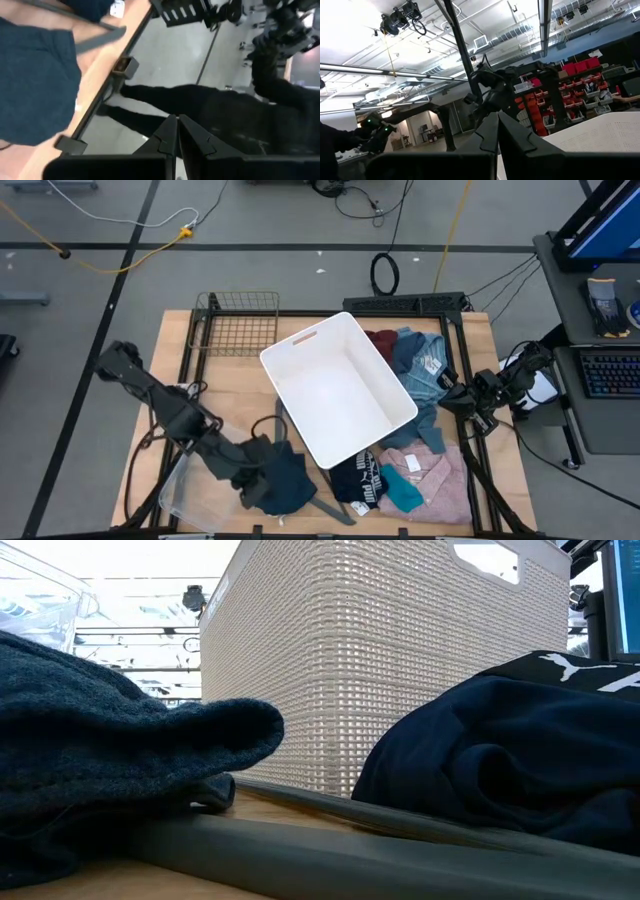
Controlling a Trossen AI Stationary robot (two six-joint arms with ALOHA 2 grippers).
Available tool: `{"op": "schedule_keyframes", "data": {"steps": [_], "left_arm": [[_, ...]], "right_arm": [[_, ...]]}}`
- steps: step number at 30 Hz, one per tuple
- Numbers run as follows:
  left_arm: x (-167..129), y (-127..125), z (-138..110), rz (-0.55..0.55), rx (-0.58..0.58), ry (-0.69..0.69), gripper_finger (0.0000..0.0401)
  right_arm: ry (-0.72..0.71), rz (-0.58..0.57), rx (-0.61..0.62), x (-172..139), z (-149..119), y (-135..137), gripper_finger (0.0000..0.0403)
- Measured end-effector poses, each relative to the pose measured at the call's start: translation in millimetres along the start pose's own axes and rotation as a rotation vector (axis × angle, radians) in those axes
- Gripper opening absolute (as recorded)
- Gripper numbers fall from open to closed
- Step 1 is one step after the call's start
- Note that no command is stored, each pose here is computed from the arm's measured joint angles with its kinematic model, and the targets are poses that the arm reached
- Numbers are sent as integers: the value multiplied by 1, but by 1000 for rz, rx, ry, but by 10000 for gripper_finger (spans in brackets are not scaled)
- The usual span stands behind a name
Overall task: Pick & Place Cloths
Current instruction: Put the blue boxers into the wire basket
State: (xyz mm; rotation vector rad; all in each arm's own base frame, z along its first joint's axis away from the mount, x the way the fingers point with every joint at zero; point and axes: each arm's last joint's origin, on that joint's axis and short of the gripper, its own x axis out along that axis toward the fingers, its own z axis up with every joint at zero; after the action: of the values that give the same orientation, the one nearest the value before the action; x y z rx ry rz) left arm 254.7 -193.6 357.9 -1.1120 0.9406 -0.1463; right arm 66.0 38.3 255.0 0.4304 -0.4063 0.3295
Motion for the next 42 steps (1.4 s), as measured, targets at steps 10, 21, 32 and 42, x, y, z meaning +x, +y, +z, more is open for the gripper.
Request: {"op": "schedule_keyframes", "data": {"steps": [10,21,32,42], "left_arm": [[4,-12,2,-112,3,-66,19],[3,-20,1,-188,106,-88,19],[5,-14,4,-122,222,-134,19],[40,8,10,76,266,-106,5]], "right_arm": [[1,-1,0,0,0,0,4],[1,-1,0,0,0,0,4],[1,-1,0,0,0,0,4],[1,-1,-1,0,0,0,4]]}}
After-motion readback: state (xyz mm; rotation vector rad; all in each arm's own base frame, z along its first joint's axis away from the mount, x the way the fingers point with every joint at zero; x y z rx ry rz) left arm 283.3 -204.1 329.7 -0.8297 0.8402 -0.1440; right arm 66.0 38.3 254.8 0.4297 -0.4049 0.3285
